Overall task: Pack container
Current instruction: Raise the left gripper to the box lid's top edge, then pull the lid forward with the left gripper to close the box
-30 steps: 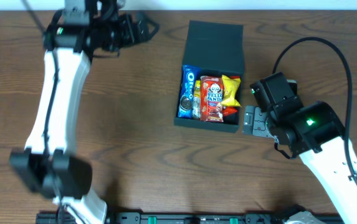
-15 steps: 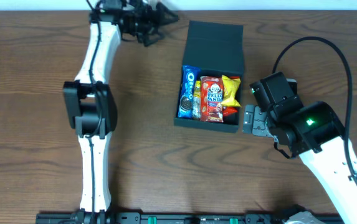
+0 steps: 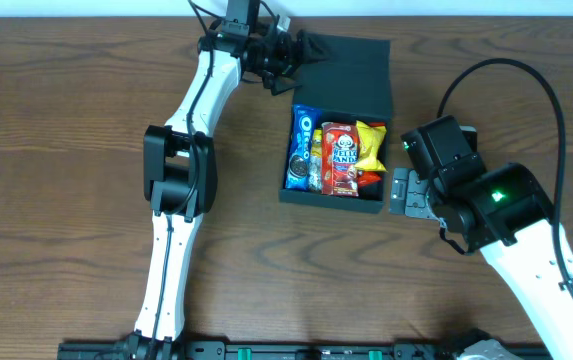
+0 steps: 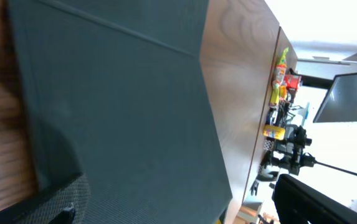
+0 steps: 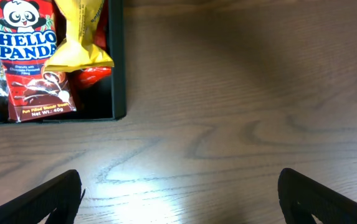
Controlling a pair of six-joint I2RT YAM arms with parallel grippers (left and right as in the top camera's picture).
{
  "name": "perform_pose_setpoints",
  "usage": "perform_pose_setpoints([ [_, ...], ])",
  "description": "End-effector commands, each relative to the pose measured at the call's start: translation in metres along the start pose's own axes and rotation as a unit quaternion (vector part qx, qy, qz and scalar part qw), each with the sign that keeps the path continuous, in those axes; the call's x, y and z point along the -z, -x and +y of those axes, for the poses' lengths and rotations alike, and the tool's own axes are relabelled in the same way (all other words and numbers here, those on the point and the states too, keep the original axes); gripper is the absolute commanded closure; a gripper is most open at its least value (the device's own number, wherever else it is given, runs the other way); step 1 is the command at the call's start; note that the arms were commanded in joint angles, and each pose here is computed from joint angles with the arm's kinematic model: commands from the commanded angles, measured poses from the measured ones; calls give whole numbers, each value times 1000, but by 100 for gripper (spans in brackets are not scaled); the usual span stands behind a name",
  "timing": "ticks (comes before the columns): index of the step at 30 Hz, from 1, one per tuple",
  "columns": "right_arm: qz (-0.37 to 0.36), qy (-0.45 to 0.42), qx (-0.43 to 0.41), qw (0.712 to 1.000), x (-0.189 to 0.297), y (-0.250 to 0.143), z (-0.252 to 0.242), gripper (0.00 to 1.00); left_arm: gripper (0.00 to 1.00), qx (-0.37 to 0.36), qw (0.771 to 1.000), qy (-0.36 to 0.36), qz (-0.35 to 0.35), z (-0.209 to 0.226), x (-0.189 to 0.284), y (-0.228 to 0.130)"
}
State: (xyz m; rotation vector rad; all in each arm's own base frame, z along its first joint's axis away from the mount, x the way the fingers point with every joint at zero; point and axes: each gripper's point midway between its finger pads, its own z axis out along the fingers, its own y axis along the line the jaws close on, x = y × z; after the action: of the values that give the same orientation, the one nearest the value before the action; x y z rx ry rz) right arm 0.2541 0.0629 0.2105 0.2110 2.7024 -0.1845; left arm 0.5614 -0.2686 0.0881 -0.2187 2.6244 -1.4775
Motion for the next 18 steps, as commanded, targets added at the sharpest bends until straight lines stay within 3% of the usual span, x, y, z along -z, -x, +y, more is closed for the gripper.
perform_pose_setpoints([
  [1,-5,-8,-6,1000,0,2,-4,1,4,1,999,27,-30,12,7,15],
  [11,-8,-6,-8,1000,0,4,-3,1,5,6,995,86,-60,32,8,22],
  [18,-9,-5,-8,1000,0,4,-2,1,4,1,995,86,-51,32,-5,16],
])
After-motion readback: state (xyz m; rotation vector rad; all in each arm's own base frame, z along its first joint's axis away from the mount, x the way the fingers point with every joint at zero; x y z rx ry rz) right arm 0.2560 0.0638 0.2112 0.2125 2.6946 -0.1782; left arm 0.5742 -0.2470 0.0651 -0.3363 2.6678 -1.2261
